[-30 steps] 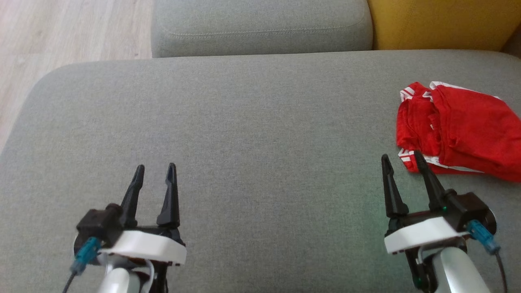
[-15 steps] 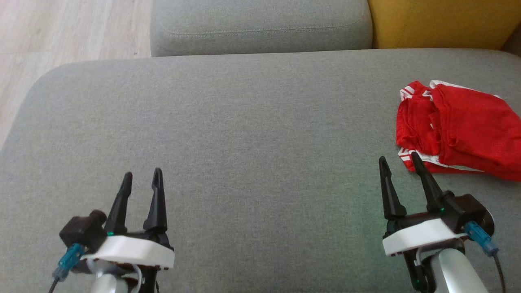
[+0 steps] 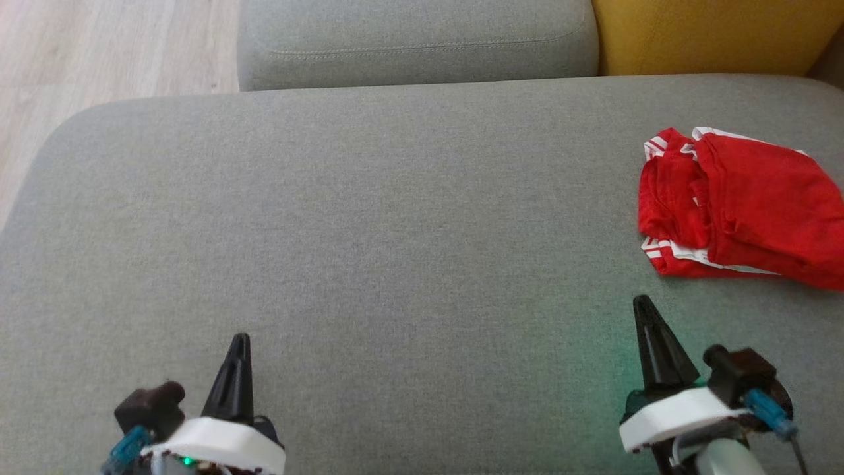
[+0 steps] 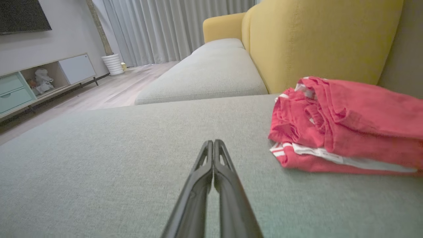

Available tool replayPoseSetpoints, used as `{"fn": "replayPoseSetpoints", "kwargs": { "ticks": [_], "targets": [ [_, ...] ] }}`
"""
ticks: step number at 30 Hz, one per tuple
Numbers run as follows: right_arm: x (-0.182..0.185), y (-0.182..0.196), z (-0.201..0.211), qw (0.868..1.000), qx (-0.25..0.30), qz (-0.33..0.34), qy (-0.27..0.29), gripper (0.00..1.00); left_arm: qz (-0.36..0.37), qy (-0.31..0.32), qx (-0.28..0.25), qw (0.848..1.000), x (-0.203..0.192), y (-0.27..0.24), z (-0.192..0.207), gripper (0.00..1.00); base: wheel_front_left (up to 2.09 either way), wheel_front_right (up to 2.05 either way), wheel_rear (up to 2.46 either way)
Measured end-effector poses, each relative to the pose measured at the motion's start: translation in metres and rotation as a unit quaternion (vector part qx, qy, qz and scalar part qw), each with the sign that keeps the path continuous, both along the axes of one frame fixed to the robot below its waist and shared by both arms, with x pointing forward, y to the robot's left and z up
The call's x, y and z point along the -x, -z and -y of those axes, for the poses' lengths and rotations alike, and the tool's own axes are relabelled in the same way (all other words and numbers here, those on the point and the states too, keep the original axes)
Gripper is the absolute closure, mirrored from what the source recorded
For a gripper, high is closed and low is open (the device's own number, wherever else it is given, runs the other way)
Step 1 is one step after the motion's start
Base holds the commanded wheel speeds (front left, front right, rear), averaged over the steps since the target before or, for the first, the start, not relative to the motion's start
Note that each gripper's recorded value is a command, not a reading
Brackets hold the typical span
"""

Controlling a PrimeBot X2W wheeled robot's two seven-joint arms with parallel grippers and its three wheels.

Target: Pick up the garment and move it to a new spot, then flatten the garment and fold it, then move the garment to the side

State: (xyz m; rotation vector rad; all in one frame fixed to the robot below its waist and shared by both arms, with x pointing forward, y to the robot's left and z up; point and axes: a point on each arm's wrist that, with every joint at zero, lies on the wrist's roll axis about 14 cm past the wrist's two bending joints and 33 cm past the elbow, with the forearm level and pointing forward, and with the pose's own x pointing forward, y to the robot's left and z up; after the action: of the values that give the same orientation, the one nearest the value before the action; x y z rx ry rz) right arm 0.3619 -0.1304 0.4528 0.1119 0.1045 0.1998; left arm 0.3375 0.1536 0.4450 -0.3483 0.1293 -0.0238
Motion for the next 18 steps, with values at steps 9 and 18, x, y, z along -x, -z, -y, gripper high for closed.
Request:
{"fn": "replayPoseSetpoints", "kwargs": {
  "ticks": [9,18],
  "targets": [
    [0.0,0.001,0.005,0.998,-0.051,-0.015,0.02,1.0,-0.016,-0.013,0.042,0.999,0.001,0.004,-0.003,1.0,0.0,0.0,0.0],
    [0.0,0.002,0.012,0.994,-0.101,-0.028,0.042,1.0,-0.022,-0.023,0.084,0.996,-0.002,0.004,-0.005,1.0,0.0,0.0,0.0]
  ]
}}
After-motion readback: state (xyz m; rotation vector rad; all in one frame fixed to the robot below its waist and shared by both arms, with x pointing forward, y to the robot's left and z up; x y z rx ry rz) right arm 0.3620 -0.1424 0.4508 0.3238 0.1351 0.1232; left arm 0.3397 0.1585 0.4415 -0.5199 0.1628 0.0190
